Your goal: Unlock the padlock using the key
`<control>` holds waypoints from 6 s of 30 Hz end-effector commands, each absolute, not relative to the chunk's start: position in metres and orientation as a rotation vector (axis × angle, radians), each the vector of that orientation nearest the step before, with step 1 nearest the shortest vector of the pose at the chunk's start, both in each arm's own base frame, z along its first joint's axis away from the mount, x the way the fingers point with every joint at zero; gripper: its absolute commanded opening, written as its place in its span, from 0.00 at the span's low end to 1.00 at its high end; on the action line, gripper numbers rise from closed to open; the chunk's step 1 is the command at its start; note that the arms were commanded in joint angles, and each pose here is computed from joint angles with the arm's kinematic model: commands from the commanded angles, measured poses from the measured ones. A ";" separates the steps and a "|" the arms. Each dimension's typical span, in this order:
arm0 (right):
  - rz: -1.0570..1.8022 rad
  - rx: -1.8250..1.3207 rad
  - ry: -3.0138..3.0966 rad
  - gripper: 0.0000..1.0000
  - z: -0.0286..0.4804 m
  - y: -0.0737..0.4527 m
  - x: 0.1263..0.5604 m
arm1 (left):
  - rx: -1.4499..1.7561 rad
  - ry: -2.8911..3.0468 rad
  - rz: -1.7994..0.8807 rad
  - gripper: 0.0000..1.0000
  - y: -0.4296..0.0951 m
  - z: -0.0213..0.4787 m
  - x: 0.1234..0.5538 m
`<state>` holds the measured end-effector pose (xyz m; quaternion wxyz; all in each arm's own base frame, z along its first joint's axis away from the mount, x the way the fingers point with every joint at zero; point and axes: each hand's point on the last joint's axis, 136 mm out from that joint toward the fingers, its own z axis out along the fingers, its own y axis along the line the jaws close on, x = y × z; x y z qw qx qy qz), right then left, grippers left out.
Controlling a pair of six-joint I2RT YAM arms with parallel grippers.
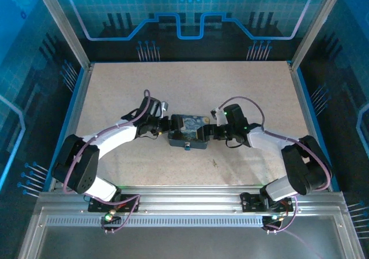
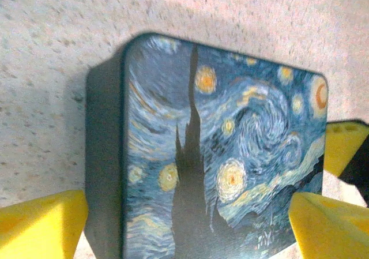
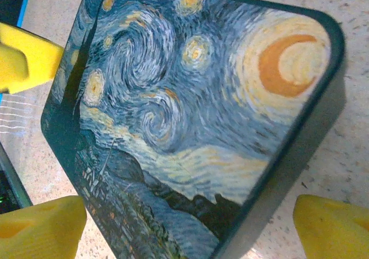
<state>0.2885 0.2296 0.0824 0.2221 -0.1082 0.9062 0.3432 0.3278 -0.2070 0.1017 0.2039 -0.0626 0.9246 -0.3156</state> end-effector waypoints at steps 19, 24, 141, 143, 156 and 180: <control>0.588 -0.196 2.870 0.74 0.045 0.171 0.167 | -0.237 2.141 -0.981 0.95 -0.186 0.192 0.337; 0.492 -0.244 2.920 0.67 0.036 0.174 0.163 | -0.238 2.130 -0.984 0.95 -0.185 0.194 0.336; 0.977 -0.686 1.851 0.00 0.249 0.258 0.232 | 0.472 1.769 -1.559 0.74 -0.309 0.288 0.265; 0.988 -0.696 1.843 0.00 0.252 0.261 0.233 | 0.489 1.784 -1.552 0.71 -0.315 0.284 0.263; 0.996 -0.668 1.851 0.01 0.253 0.262 0.237 | 0.485 1.798 -1.525 0.37 -0.323 0.275 0.266; 1.127 -0.639 1.856 0.16 0.246 0.262 0.234 | 0.479 1.765 -1.513 0.00 -0.319 0.282 0.263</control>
